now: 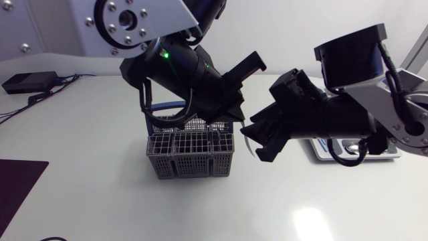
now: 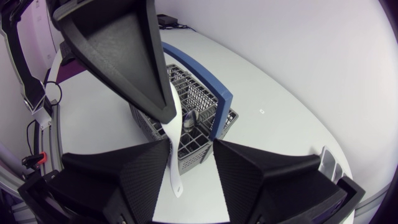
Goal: Unload the cutlery basket into the drawer organizer.
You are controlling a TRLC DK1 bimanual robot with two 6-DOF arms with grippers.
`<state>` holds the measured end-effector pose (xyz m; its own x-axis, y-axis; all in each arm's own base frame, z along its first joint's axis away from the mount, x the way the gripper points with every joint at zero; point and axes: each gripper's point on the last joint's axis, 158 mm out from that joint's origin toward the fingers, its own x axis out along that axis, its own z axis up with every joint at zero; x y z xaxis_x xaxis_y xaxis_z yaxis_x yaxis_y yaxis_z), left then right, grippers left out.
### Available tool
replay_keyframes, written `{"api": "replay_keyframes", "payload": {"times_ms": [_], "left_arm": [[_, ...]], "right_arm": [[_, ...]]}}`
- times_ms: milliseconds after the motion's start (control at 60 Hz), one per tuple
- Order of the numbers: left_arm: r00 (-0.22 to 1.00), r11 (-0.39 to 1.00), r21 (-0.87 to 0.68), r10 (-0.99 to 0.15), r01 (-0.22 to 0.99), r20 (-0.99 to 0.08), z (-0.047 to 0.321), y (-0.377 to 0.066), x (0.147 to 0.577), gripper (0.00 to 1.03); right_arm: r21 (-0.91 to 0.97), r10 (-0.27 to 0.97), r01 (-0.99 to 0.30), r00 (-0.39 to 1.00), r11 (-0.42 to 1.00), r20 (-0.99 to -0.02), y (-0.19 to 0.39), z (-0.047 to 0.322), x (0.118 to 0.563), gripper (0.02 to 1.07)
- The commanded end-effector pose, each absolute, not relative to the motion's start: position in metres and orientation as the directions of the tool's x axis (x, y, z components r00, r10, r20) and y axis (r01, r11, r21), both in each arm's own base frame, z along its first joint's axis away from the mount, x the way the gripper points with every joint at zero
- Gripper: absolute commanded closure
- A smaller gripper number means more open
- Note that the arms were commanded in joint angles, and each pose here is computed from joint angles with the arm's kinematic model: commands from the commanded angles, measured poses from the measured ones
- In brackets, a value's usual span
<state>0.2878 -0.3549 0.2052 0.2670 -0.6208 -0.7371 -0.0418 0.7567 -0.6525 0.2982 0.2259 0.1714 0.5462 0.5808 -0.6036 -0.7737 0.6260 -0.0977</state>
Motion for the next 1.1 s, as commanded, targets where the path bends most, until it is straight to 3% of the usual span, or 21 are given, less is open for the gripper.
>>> {"api": "replay_keyframes", "payload": {"times_ms": [0, 133, 350, 433, 667, 733, 900, 1083], "left_arm": [[0.275, 0.735, -0.675, -0.638, -0.060, -0.719, 0.214, -0.358, 0.294, 0.99], [0.275, 0.733, -0.677, -0.640, -0.062, -0.718, 0.215, -0.357, 0.295, 0.99], [0.266, 0.732, -0.679, -0.643, -0.062, -0.718, 0.214, -0.358, 0.293, 0.99], [0.256, 0.728, -0.683, -0.650, -0.060, -0.715, 0.214, -0.360, 0.292, 0.99], [0.263, 0.712, -0.700, -0.668, -0.046, -0.697, 0.222, -0.360, 0.291, 0.94], [0.263, 0.705, -0.709, -0.678, -0.036, -0.687, 0.227, -0.361, 0.289, 0.86], [0.261, 0.680, -0.733, -0.705, -0.019, -0.660, 0.238, -0.361, 0.289, 0.46], [0.281, 0.656, -0.755, -0.725, 0.003, -0.629, 0.255, -0.355, 0.293, 0.17]], "right_arm": [[-0.080, 0.589, -0.770, 0.545, 0.632, -0.597, 0.233, 0.174, 0.302, 0.59], [-0.075, 0.587, -0.772, 0.538, 0.631, -0.605, 0.235, 0.170, 0.302, 0.64], [-0.070, 0.587, -0.774, 0.532, 0.629, -0.610, 0.236, 0.164, 0.301, 0.86], [-0.069, 0.587, -0.777, 0.528, 0.626, -0.613, 0.237, 0.162, 0.301, 1.02], [-0.052, 0.589, -0.790, 0.497, 0.611, -0.637, 0.239, 0.154, 0.295, 1.01], [-0.049, 0.589, -0.792, 0.492, 0.608, -0.641, 0.239, 0.152, 0.294, 1.01], [-0.031, 0.591, -0.803, 0.464, 0.596, -0.660, 0.240, 0.146, 0.289, 1.01], [-0.024, 0.585, -0.809, 0.444, 0.587, -0.679, 0.238, 0.140, 0.284, 1.01]]}}
